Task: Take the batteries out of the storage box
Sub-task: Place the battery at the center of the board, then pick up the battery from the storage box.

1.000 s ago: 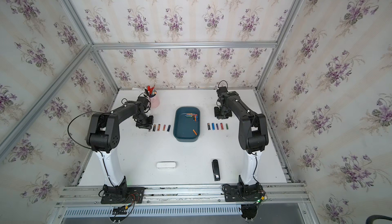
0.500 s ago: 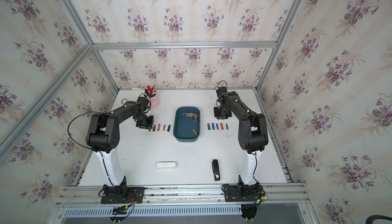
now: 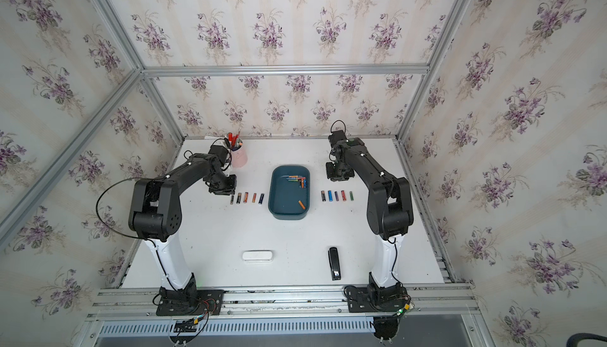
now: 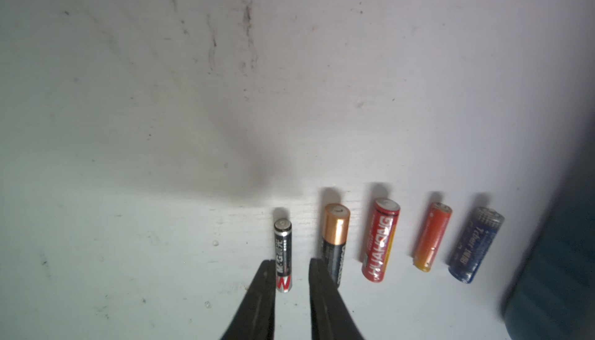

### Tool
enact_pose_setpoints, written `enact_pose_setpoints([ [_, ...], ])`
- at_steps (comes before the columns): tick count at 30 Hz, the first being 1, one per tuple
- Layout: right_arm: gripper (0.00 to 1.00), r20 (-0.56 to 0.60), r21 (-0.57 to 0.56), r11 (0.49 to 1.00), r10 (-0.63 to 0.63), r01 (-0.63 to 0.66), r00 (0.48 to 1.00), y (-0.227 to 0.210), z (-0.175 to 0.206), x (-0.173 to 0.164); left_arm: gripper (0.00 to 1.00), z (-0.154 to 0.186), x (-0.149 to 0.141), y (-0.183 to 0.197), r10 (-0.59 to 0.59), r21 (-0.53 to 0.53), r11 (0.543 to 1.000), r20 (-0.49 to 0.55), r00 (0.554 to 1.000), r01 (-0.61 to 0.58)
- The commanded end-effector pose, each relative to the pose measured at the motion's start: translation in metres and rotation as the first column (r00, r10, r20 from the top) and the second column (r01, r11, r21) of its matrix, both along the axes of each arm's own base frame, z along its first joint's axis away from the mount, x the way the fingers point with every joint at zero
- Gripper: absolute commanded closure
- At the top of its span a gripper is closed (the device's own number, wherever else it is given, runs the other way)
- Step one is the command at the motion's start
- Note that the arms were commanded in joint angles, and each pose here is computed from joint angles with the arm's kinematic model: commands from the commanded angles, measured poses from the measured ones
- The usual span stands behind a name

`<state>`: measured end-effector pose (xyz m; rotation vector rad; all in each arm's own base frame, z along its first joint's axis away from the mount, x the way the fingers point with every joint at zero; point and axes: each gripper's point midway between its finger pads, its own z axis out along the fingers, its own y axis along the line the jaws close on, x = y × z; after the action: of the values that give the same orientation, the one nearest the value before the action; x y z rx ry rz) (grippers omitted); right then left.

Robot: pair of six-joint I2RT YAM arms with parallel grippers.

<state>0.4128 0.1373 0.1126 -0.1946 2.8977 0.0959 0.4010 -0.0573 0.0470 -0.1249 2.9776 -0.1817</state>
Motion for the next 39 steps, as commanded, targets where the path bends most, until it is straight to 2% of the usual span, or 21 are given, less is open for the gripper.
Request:
enact_pose_setpoints([
  [1,0.74,0.026,0.072,0.996,0.054,-0.056,0.998,0.038,0.023,-0.009,0.75,0.01,-0.003,-0.001,-0.005,-0.011,1.0,0.003,1.0,0.005],
  [5,0.74,0.022,0.061,0.991,0.122,-0.123,0.992,0.074,0.028,-0.022,0.75,0.017,-0.007,-0.002,0.0,-0.021,1.0,0.009,1.0,0.001],
  [11,0.74,-0.019,0.005,0.972,0.233,-0.233,0.972,0.117,0.008,-0.051,0.74,0.015,-0.018,-0.004,-0.004,-0.037,0.999,-0.003,1.0,0.004],
  [23,0.74,-0.134,-0.077,0.956,0.272,-0.284,0.953,0.13,-0.05,-0.07,0.73,0.012,-0.03,-0.003,-0.013,-0.035,0.999,-0.019,1.0,0.012],
  [39,0.74,-0.199,-0.158,0.933,0.29,-0.323,0.936,0.127,-0.082,-0.069,0.73,0.007,-0.035,-0.005,-0.014,-0.043,0.999,-0.027,1.0,0.013],
])
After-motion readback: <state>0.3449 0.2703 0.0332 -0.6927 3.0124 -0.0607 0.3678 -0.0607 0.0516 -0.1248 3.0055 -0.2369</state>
